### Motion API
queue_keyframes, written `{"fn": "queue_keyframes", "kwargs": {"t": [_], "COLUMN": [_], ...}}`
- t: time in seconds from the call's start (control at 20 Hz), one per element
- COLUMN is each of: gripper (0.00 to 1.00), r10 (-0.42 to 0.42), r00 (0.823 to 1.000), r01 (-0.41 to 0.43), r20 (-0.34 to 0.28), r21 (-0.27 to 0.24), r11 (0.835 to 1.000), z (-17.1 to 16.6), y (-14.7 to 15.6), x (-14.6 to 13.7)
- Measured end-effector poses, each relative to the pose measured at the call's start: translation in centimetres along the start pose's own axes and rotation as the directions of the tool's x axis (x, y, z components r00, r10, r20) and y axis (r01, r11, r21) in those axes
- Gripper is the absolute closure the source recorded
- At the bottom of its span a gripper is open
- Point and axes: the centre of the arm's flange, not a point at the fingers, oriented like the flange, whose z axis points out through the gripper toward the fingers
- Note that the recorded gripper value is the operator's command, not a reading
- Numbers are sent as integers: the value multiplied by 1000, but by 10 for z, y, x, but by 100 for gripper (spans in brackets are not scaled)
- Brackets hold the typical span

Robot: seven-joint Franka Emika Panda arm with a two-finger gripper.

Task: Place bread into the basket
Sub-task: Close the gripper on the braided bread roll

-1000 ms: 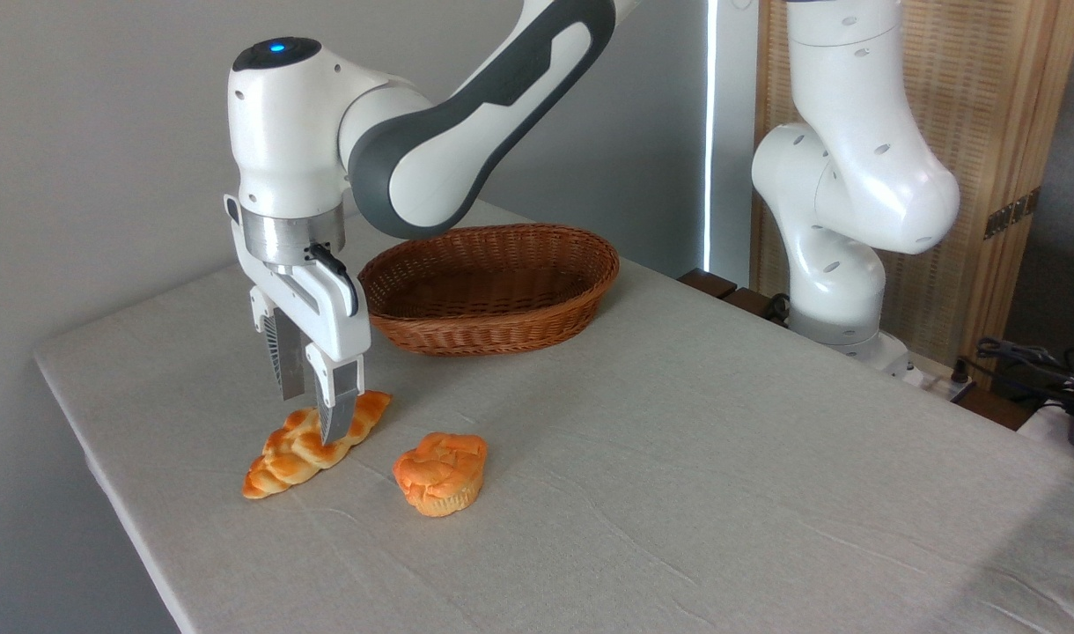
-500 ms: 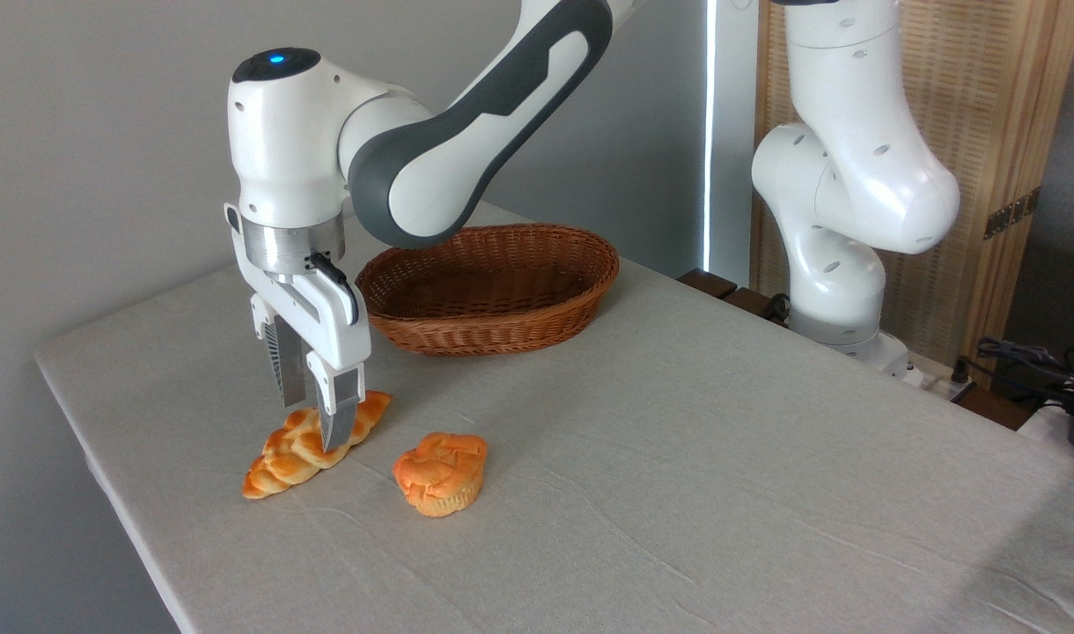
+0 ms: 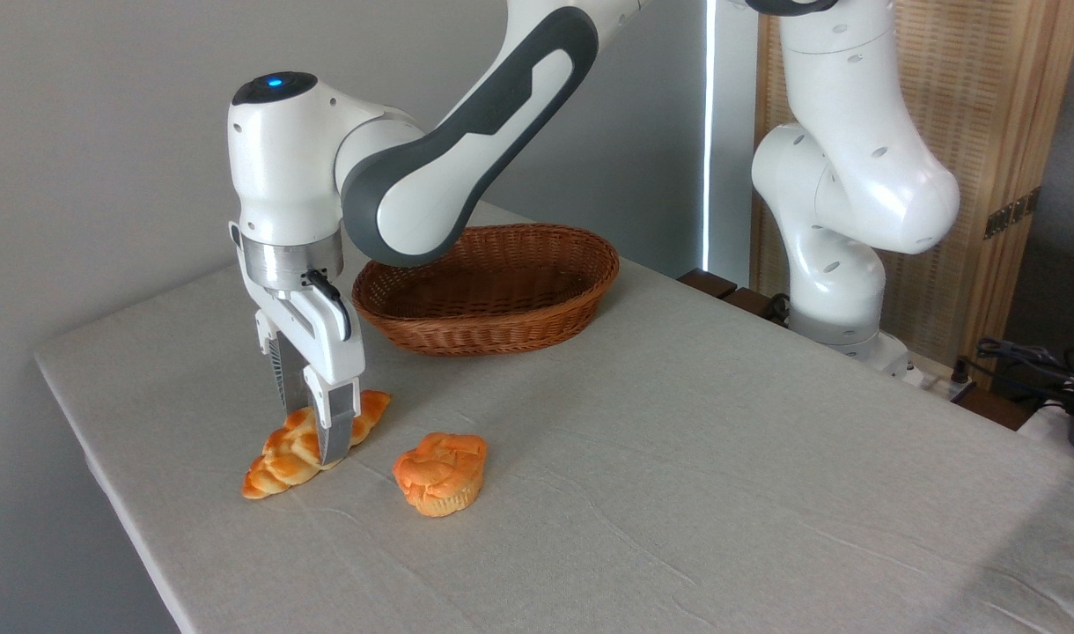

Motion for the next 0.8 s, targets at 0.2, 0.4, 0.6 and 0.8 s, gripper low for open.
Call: {"fn": "queue_keyframes", "kwargs": {"t": [0.2,0.4,0.6,0.8], "gripper": [73,74,74,74], "r10": [9,18,19,20], "r00": [1000,1000,1000,1000], "r01": [-9,-18,-19,-20], "r20": [1,2,2,2], "r21": [-1,0,0,-1], "r11": [1000,1000,1000,1000], "z": [1,1,1,1], "y": [1,4,5,5], "x": [0,2,2,2]}}
